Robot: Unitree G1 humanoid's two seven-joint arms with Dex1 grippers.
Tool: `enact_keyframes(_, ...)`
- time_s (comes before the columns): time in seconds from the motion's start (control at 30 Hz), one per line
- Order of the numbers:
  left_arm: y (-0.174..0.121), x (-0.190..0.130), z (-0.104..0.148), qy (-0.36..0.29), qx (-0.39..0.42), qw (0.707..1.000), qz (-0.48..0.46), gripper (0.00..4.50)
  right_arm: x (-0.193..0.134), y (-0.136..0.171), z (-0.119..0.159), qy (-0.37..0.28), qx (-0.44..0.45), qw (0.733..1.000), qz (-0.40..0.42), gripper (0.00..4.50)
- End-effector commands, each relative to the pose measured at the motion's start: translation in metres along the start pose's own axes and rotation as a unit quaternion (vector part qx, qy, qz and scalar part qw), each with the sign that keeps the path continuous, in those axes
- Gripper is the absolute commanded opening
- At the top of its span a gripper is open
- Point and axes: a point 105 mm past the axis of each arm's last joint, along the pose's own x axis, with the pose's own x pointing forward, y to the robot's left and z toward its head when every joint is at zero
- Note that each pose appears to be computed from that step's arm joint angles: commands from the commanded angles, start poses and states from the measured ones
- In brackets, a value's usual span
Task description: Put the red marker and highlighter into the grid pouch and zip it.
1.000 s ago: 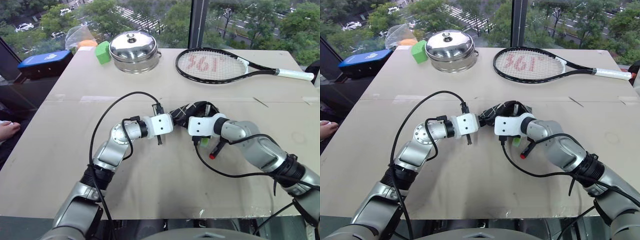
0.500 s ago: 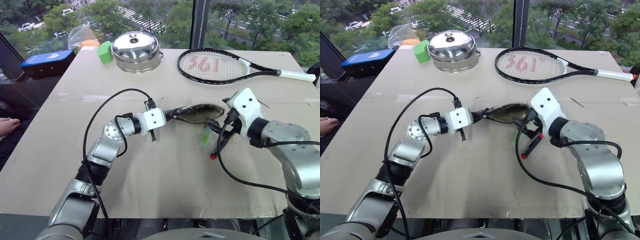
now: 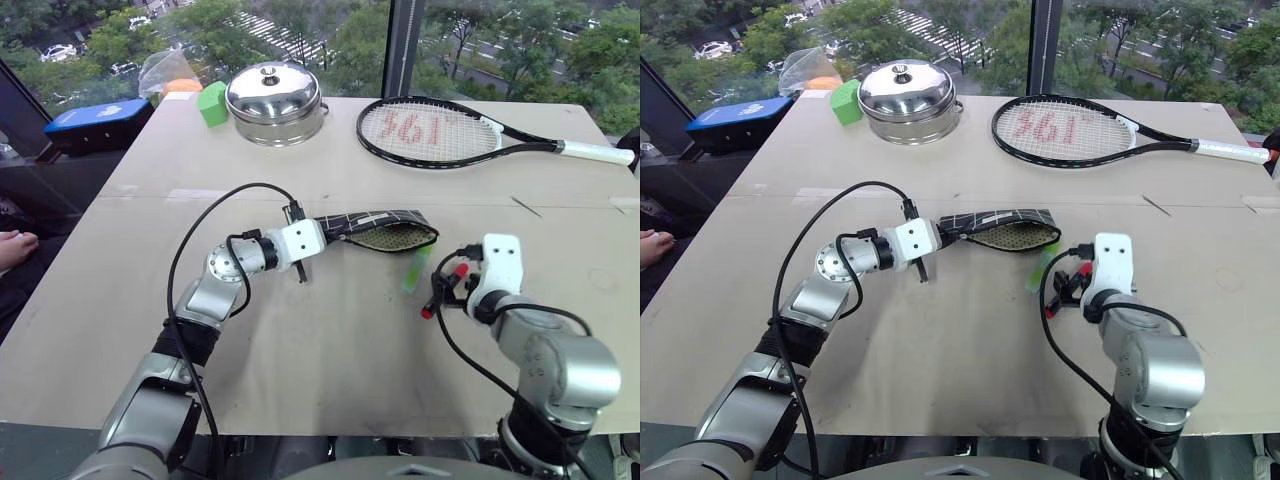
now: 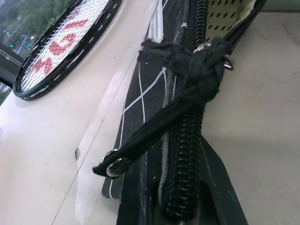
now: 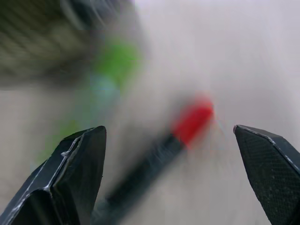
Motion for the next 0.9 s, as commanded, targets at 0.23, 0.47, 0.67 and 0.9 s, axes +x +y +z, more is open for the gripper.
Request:
enact_keyframes(0.23, 0.008, -0.001, 0.015, -0.018, 0.029, 0.999, 0.013, 0.0, 0.006, 0.004, -0.033, 0.064, 0.02, 0.997, -0.035, 3.2)
enact_keyframes(0.47, 0.009, 0.003, 0.023, -0.026, 0.03, 0.999, 0.015, 0.0, -0.004, -0.004, -0.039, 0.059, -0.052, 0.997, -0.012, 0.27)
enact_keyframes(0.67, 0.008, 0.006, 0.028, -0.032, 0.026, 0.999, 0.014, 0.0, -0.015, -0.015, -0.037, 0.054, -0.138, 0.989, 0.012, 0.07)
enact_keyframes(0.9, 0.008, 0.009, 0.035, -0.036, 0.025, 0.999, 0.013, 0.0, -0.016, -0.018, -0.021, 0.04, -0.115, 0.99, 0.068, 0.6)
